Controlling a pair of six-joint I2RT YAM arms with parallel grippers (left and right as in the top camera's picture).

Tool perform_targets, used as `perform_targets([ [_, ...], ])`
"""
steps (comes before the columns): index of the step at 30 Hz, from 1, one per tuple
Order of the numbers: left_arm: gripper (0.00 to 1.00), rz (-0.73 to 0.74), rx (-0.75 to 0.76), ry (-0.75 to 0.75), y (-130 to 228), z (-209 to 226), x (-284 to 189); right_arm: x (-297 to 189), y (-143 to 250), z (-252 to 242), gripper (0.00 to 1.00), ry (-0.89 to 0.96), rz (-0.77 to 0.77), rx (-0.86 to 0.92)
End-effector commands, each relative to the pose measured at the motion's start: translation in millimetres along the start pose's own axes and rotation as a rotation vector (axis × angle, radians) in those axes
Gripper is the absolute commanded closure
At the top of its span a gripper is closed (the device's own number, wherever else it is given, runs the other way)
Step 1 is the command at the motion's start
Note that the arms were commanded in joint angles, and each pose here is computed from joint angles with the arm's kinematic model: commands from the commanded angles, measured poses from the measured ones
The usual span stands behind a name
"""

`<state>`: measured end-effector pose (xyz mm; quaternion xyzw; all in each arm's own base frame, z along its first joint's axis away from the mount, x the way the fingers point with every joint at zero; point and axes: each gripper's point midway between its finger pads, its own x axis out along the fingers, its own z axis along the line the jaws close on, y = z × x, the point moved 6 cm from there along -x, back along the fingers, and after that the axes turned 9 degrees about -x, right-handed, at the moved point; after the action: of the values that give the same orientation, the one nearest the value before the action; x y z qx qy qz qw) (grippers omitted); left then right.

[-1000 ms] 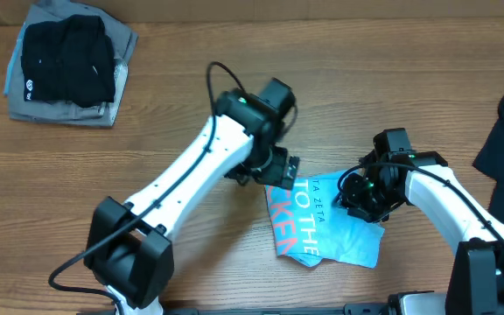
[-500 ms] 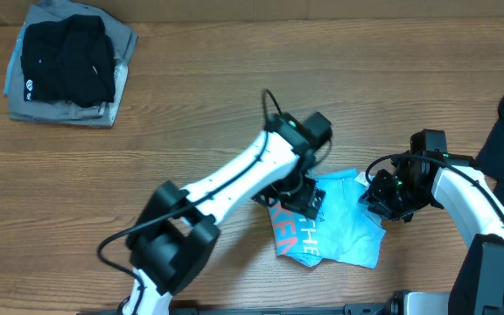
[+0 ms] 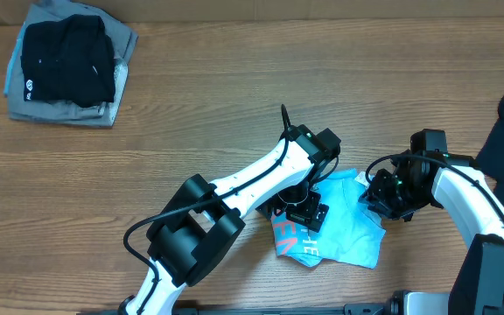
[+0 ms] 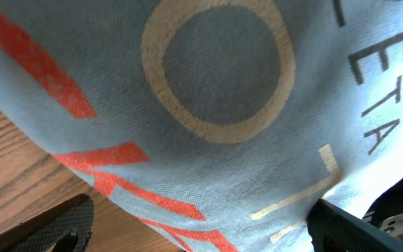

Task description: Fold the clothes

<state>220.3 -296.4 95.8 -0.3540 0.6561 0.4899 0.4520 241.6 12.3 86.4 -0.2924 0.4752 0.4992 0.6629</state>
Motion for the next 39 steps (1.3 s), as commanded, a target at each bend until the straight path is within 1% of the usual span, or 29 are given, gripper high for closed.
perform_targets([
  [1, 0.00, 0.009, -0.017, -0.012, -0.4, 0.6, 3.5, -0.2, 0.0, -0.1, 0.69, 0.001, -0.006, -0.010],
  [4, 0.00, 0.012, -0.019, -0.016, -0.1, 1.7, 3.4, -0.2, 0.0, -0.1, 0.69, 0.001, -0.006, -0.010],
  [5, 0.12, 0.013, -0.020, -0.017, 0.0, 2.2, 3.2, -0.2, 0.1, -0.1, 0.69, 0.001, -0.006, -0.009],
  [6, 0.38, 0.013, -0.020, -0.018, 0.0, 2.4, 3.2, -0.2, 0.0, -0.1, 0.69, 0.001, -0.006, -0.010],
  [7, 0.78, 0.014, -0.023, -0.017, -0.3, 3.2, 2.9, -0.2, -0.1, -0.1, 0.69, 0.001, -0.006, -0.010],
  [8, 0.82, 0.015, -0.025, -0.017, -0.4, 3.9, 2.5, -0.2, -0.4, 0.0, 0.69, 0.001, -0.008, -0.011],
  [16, 0.82, -0.011, -0.060, 0.016, -9.7, 12.0, -18.9, -0.2, -0.7, 0.1, 0.69, 0.000, -0.009, -0.011],
  [20, 0.81, -0.046, -0.021, 0.037, -13.0, 5.3, -37.7, -0.2, -1.6, 0.3, 0.69, -0.001, -0.014, -0.013],
  [29, 0.81, -0.035, 0.001, 0.041, -8.7, 1.1, -39.9, -0.2, -1.8, 0.5, 0.70, -0.002, -0.015, -0.014],
  [30, 0.81, -0.024, -0.002, 0.034, -6.9, 2.4, -39.0, -0.2, -1.9, 0.4, 0.70, -0.002, -0.016, -0.014],
  [31, 0.90, -0.016, -0.006, 0.029, -5.6, 3.6, -37.6, -0.2, -1.8, 0.5, 0.70, -0.002, -0.015, -0.014],
  [32, 0.96, -0.005, -0.008, 0.023, -4.0, 4.8, -34.8, -0.2, -1.8, 0.4, 0.70, -0.002, -0.015, -0.014],
  [39, 0.96, 0.064, -0.003, 0.002, 8.2, 6.7, -4.7, -0.2, -2.4, 0.5, 0.70, -0.002, -0.018, -0.015],
])
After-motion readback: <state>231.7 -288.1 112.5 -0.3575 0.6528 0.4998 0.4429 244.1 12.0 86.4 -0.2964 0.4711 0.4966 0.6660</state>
